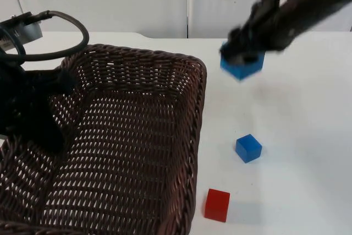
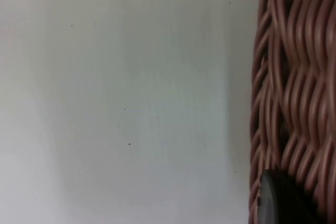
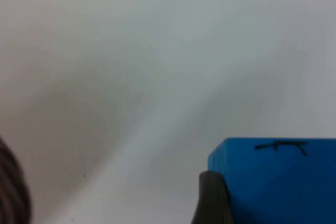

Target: Pick up the basket with the left hand and place the largest block into the basket with the right hand.

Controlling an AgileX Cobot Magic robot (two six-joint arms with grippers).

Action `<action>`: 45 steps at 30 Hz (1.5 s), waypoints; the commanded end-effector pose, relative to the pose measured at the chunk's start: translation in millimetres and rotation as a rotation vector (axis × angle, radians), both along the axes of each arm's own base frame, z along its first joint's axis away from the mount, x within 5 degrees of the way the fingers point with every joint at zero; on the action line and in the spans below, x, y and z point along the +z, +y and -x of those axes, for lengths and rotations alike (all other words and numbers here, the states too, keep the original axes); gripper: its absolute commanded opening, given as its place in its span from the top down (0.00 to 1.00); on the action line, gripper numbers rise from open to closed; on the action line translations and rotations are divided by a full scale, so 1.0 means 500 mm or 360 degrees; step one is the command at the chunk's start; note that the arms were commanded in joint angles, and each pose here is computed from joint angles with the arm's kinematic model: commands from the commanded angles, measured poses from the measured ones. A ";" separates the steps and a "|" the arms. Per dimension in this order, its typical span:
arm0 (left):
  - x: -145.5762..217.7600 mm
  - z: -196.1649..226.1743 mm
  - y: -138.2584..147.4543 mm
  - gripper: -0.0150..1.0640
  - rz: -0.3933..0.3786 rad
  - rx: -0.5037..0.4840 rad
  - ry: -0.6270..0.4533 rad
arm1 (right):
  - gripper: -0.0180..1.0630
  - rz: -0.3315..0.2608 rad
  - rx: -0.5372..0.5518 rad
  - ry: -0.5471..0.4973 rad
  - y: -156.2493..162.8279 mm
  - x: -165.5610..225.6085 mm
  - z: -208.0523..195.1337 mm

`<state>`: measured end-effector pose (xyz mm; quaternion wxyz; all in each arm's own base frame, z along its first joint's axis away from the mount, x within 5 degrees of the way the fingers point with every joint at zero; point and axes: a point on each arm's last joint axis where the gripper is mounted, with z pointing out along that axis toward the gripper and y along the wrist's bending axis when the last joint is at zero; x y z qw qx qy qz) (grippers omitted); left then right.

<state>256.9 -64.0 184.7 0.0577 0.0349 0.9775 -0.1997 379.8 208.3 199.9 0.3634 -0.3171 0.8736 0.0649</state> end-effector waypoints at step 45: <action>0.011 0.001 -0.004 0.99 0.0020 0.0004 -0.0030 | 0.99 -0.0342 0.0438 -0.0262 0.129 0.264 0.226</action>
